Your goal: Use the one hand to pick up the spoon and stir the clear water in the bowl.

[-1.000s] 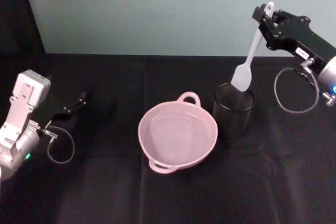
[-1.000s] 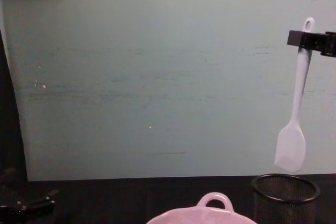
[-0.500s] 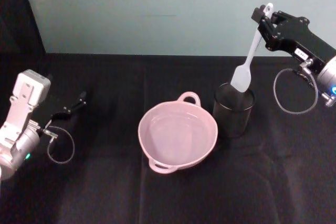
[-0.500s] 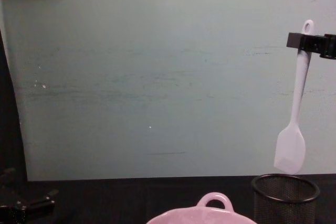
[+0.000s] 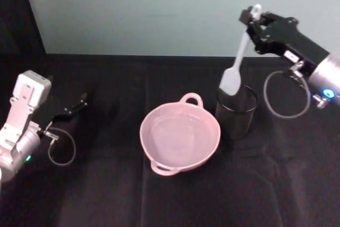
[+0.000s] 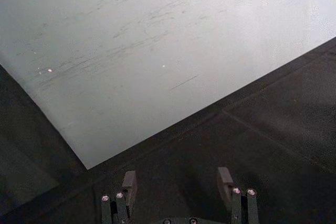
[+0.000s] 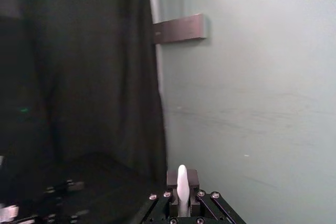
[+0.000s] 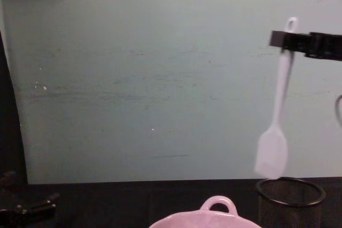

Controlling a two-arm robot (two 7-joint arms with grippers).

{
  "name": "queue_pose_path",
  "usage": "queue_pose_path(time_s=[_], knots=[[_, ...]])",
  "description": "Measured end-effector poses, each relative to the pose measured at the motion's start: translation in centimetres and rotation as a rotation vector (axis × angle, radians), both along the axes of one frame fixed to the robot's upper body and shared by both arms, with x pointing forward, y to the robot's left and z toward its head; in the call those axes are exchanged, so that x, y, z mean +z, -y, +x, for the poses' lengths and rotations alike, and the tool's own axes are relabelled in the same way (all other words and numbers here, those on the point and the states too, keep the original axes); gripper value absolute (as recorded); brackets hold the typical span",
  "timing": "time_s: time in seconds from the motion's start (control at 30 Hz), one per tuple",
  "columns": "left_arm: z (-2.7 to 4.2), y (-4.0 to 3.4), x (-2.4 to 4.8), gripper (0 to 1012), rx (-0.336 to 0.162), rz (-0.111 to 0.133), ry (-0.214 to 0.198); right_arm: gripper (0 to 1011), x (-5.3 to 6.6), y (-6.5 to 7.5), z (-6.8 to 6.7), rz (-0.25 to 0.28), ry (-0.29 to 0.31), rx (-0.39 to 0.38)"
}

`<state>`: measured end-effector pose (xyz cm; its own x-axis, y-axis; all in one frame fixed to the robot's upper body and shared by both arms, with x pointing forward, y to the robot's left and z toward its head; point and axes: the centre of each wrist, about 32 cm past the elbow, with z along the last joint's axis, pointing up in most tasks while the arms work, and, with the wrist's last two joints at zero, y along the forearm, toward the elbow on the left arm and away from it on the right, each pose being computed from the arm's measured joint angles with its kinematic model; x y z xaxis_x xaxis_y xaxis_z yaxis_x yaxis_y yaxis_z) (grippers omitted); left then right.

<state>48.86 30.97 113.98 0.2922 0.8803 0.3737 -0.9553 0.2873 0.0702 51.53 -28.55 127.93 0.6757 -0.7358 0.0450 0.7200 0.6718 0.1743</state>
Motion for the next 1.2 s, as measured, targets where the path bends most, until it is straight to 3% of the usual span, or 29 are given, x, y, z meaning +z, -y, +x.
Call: queue_pose_path(time_s=[0.27,0.47,0.77,1.07,1.2], knots=[[0.0,0.0,0.0,1011,0.0,0.0,0.0,113,-0.9,-3.4,0.1,-0.017,-0.012,0.126],[0.0,0.0,0.0,1011,0.0,0.0,0.0,113,-2.7,-5.2,-0.2,-0.06,-0.013,0.194],[0.0,0.0,0.0,1011,0.0,0.0,0.0,113,-6.2,-5.9,-1.2,-0.096,-0.015,0.217],[0.0,0.0,0.0,1011,0.0,0.0,0.0,114,-7.8,-6.6,-1.2,-0.083,0.006,0.22],[0.0,0.0,0.0,1011,0.0,0.0,0.0,113,-7.9,-6.6,-1.2,-0.082,0.007,0.22]])
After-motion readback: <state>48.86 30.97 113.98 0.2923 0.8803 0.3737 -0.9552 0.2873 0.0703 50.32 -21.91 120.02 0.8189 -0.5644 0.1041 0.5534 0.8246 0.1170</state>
